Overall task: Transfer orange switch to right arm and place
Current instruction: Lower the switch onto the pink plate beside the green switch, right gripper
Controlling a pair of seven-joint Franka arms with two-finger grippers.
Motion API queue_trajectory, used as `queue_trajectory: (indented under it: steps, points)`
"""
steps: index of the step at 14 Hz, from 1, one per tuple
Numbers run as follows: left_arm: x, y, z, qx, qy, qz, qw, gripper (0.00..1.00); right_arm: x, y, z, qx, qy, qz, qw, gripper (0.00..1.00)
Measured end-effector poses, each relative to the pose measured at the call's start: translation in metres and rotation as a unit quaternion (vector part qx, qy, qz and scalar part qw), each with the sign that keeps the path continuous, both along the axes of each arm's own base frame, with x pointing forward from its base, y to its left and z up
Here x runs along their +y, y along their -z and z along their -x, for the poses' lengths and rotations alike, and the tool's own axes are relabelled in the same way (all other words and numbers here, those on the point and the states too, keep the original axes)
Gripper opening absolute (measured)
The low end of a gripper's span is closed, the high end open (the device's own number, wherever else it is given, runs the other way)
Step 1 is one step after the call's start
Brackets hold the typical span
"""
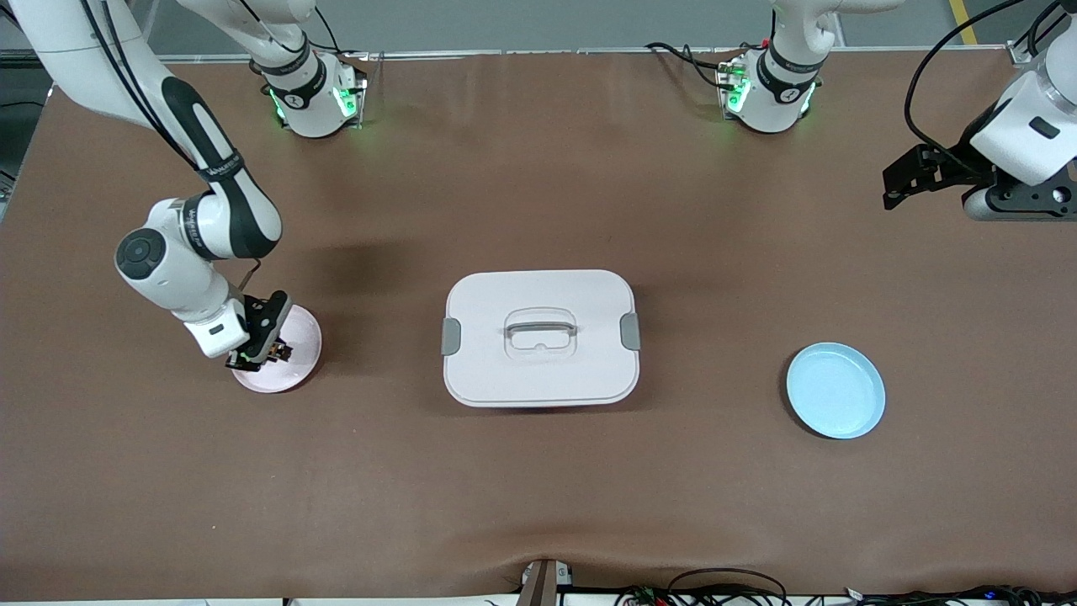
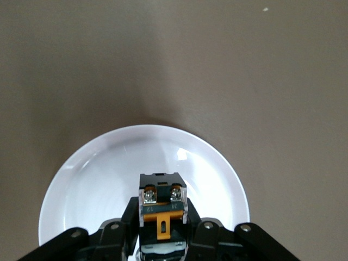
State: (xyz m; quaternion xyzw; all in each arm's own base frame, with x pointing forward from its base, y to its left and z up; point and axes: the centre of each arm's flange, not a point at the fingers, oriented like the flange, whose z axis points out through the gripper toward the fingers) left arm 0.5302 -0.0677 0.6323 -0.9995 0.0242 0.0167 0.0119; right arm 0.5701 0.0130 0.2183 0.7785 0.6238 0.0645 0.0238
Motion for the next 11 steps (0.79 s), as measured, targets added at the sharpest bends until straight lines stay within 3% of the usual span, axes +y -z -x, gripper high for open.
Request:
queue_trajectory:
  steps: [7, 11]
  points:
    - [0.000, 0.000, 0.000, 0.000, 0.000, 0.000, 1.000, 1.00, 0.004, 0.011, 0.012, 0.010, -0.061, 0.006, 0.998, 0.36]
    - [0.000, 0.001, 0.000, 0.001, 0.000, 0.000, 1.000, 1.00, 0.004, 0.022, 0.025, -0.004, -0.067, 0.005, 0.998, 0.36]
